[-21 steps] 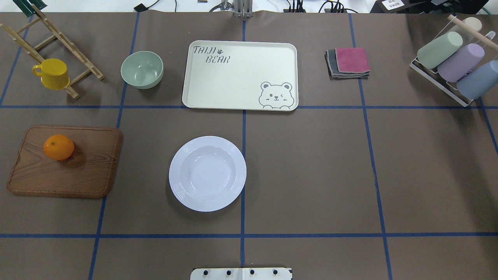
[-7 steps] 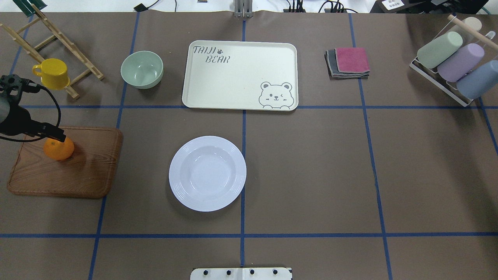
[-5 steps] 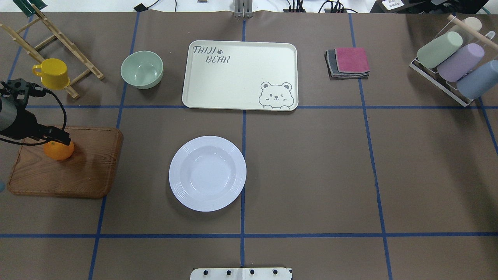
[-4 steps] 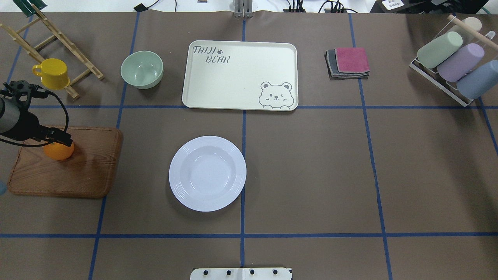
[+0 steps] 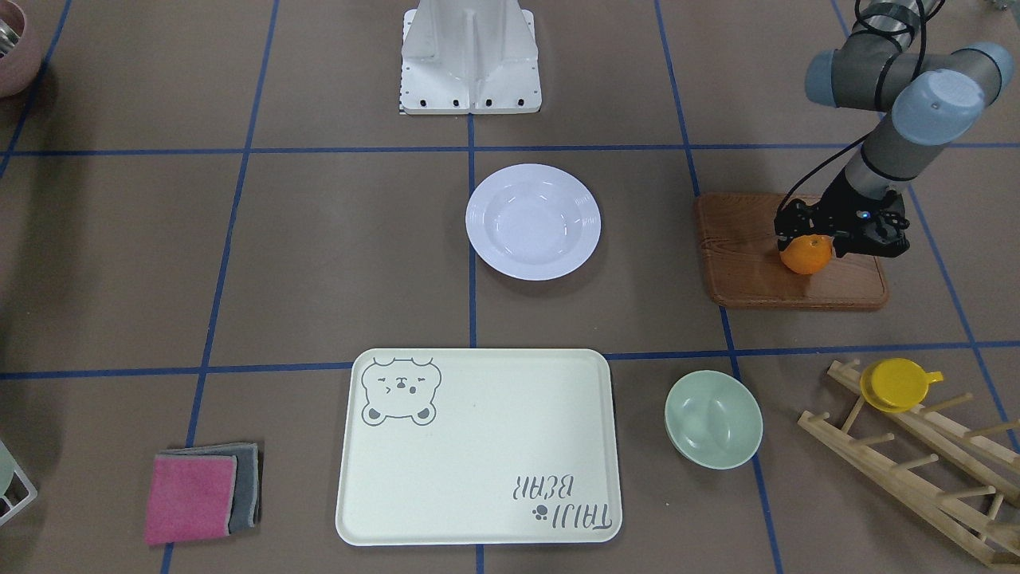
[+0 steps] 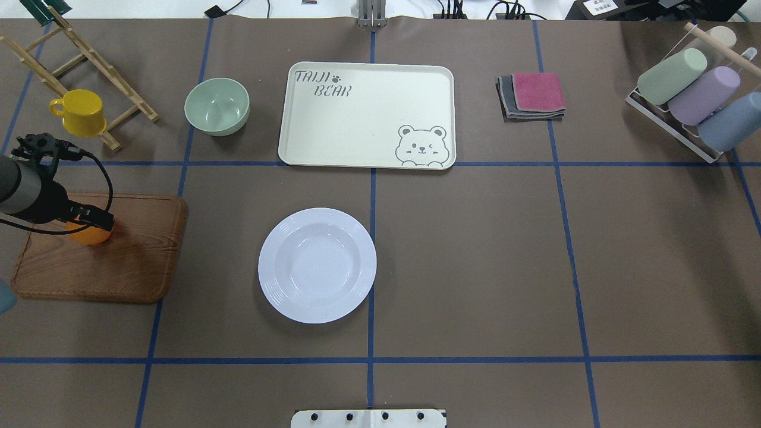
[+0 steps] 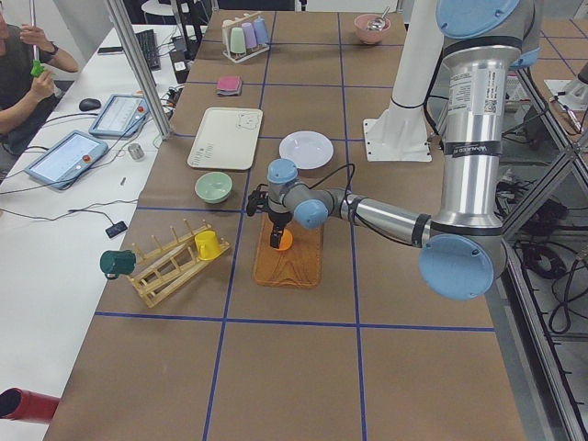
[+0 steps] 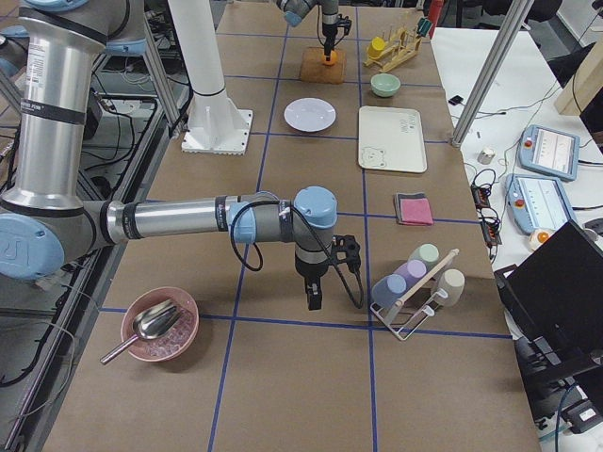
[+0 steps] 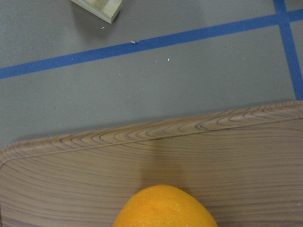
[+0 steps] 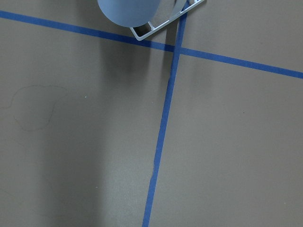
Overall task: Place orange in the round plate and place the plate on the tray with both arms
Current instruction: 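Close the left gripper around the orange, then lift the orange with the left gripper and carry it over the white plate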
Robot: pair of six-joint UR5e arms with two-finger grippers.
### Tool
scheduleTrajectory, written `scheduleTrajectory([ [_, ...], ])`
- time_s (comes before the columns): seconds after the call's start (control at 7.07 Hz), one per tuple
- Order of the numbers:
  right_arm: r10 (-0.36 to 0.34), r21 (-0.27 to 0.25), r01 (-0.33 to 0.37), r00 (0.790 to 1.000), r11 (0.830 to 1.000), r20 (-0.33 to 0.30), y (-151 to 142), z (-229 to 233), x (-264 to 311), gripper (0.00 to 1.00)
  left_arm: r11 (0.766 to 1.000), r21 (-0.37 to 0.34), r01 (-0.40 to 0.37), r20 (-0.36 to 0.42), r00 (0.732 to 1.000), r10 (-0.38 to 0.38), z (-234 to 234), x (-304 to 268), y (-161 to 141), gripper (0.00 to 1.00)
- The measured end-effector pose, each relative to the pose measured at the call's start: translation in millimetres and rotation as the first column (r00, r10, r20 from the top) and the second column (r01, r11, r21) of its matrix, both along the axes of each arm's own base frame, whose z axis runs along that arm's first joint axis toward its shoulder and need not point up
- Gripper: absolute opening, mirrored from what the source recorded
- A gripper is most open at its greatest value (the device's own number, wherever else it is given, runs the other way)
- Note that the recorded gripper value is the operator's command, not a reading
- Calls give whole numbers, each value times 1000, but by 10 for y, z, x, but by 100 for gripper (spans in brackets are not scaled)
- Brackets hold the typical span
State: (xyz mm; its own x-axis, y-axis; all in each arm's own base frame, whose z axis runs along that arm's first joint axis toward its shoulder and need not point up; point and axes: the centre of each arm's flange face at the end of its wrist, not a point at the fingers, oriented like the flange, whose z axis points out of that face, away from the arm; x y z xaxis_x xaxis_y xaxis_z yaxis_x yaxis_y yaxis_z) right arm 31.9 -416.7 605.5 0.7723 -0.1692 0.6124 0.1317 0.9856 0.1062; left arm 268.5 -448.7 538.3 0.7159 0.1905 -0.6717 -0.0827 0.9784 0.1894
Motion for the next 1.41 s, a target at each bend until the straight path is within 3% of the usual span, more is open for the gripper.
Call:
scheduleTrajectory([
  [0.42, 0, -1, 0, 1000, 1000, 3, 1, -1, -2, 100, 1000, 0, 2, 0, 1000, -2, 37, -13, 26, 11],
  [0.85, -1, -6, 1, 1000, 1000, 10, -2, 0, -11, 100, 1000, -5, -22, -63, 998, 22, -294, -31, 55, 7],
  [1.41, -7, -19, 8, 997, 1000, 75, -48, -16, -81, 100, 998, -59, 2, -132, 991, -10, -1998, 247, -288, 7],
])
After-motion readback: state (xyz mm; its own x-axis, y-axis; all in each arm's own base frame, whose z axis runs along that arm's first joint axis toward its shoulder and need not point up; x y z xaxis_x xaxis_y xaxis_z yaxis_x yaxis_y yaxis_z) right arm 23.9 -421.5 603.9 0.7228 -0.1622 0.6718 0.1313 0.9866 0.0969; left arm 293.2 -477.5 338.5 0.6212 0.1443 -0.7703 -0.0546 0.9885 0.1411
